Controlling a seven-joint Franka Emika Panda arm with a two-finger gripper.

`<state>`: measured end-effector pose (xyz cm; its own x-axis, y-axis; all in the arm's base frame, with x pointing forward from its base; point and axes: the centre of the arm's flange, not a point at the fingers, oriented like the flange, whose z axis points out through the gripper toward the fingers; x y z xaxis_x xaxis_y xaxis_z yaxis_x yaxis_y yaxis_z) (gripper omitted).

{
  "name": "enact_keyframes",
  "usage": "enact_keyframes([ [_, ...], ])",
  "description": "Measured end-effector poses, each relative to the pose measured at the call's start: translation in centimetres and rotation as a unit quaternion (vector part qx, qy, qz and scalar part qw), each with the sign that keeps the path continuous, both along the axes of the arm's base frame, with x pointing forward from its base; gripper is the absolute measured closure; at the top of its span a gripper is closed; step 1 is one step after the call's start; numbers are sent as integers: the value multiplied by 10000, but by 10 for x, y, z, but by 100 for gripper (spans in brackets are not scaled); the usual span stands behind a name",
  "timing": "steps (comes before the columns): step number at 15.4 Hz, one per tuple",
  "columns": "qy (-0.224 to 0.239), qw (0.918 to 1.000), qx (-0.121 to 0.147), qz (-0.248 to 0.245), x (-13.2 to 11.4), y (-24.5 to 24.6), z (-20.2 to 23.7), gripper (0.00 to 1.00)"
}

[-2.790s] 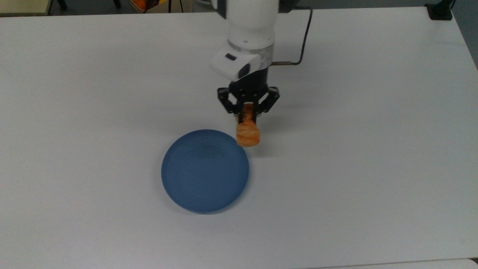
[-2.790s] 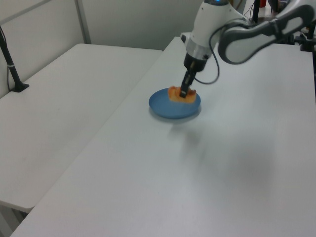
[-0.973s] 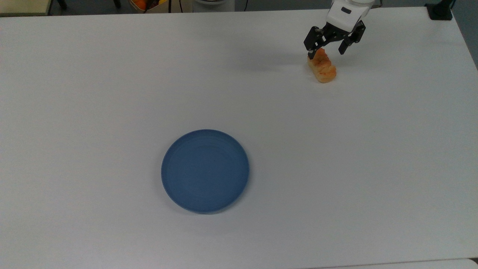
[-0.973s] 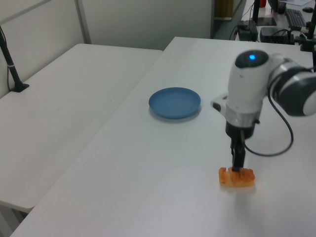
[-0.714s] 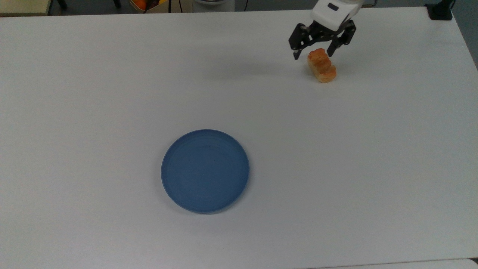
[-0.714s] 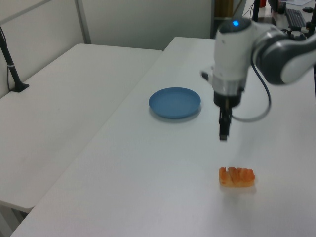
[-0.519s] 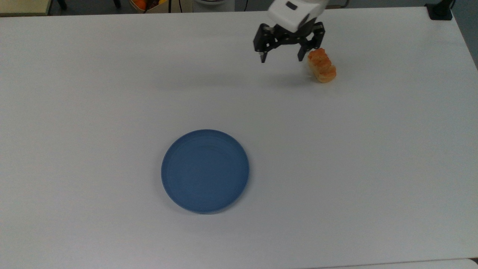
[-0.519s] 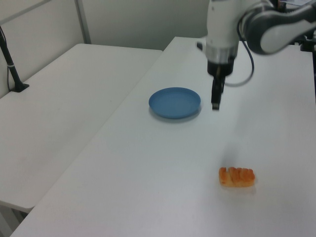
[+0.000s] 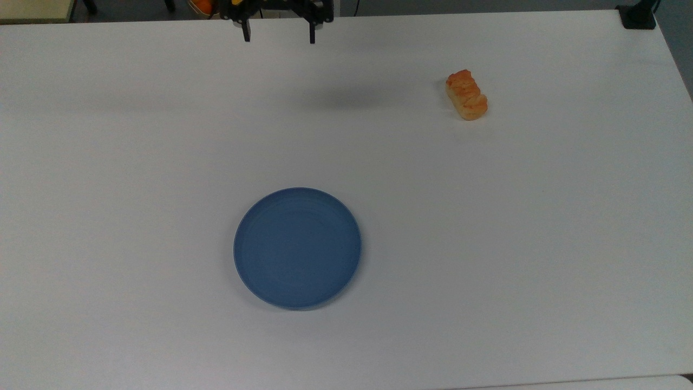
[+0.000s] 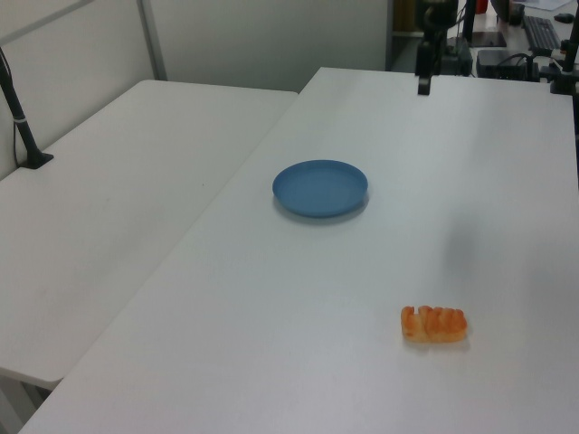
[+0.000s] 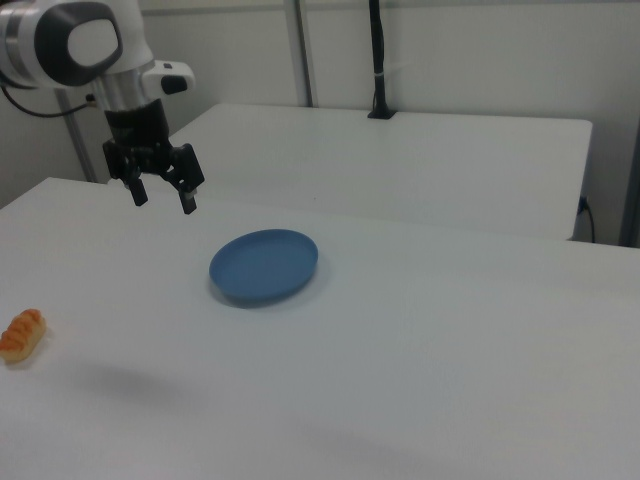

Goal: Put the bread on the table

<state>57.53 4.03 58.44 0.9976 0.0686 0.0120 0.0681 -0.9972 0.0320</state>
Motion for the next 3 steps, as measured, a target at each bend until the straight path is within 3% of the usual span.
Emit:
enact_keyframes([
  [3,108,9999,43,-125,-9,-23,20,0],
])
